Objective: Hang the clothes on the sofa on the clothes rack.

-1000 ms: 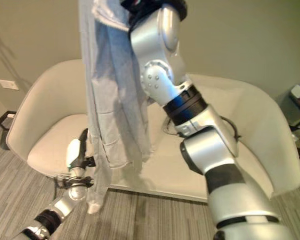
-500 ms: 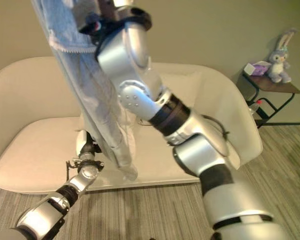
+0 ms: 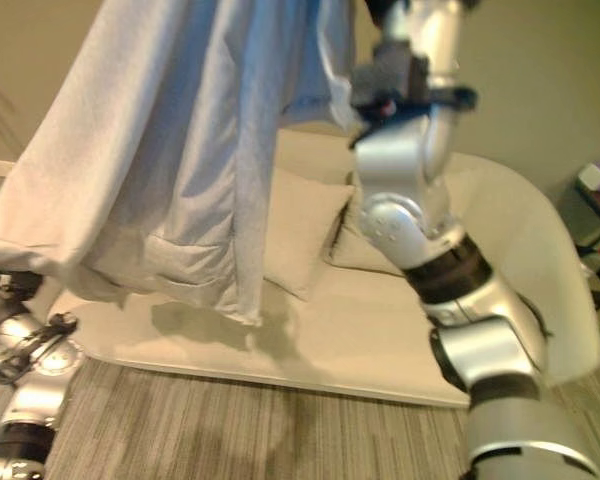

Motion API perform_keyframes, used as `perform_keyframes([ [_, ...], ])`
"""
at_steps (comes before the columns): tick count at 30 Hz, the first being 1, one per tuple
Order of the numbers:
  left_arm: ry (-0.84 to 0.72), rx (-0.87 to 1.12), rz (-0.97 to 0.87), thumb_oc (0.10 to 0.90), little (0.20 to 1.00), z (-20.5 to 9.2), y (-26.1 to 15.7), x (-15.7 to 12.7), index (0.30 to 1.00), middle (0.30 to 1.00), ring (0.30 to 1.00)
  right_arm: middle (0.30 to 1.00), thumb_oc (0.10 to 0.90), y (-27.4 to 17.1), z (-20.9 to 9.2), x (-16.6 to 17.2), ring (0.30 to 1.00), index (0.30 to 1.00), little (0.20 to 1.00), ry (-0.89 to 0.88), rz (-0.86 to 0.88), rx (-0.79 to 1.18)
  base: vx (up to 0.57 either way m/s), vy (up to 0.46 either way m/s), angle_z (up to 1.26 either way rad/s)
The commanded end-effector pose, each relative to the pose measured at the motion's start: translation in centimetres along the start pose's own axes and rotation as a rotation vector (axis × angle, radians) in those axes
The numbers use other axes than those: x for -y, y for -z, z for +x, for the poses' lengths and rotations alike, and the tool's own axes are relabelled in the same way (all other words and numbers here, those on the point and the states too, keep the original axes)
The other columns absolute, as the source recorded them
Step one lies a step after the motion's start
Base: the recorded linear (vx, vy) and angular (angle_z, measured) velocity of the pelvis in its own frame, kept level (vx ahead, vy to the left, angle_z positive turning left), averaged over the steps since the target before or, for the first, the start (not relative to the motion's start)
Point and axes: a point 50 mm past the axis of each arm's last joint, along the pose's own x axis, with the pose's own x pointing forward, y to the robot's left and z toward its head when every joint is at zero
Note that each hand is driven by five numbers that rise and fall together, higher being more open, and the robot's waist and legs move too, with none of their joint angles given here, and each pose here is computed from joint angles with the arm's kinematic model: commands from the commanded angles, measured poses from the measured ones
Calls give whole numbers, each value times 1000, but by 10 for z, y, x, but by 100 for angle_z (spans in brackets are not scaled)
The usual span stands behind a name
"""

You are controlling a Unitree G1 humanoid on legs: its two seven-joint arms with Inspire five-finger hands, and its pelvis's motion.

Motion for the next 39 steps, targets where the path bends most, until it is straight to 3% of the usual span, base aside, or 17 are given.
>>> perform_keyframes([
  [1, -134, 431, -15, 400, 300, 43, -60, -17, 300, 300, 300, 300, 400, -14, -1, -5, 300, 300, 300, -152, -115, 8, -46, 146, 20],
  [8, -232, 678, 34, 400, 300, 62, -91, -61, 300, 300, 300, 300, 400, -27, -39, 15, 300, 300, 300, -170, -245, -55, -101, 141, 8],
  [18, -197, 452, 50, 400, 300, 24, -45, -87, 300, 300, 300, 300, 400, -31, -73, 28, 300, 300, 300, -57, -382, -32, -28, -11, -6],
  [24, -190, 452, -90, 400, 300, 20, -59, -73, 300, 300, 300, 300, 400, -29, -79, 34, 300, 300, 300, -7, -525, -14, -162, 93, 27],
  [29, -161, 452, -185, 400, 300, 12, -68, -62, 300, 300, 300, 300, 400, -35, -86, 41, 300, 300, 300, 38, -545, 0, -77, 249, 38],
  [39, -27, 437, -352, 400, 300, -3, -84, -30, 300, 300, 300, 300, 400, -20, -93, 53, 300, 300, 300, 149, -564, -47, -106, 575, -5],
])
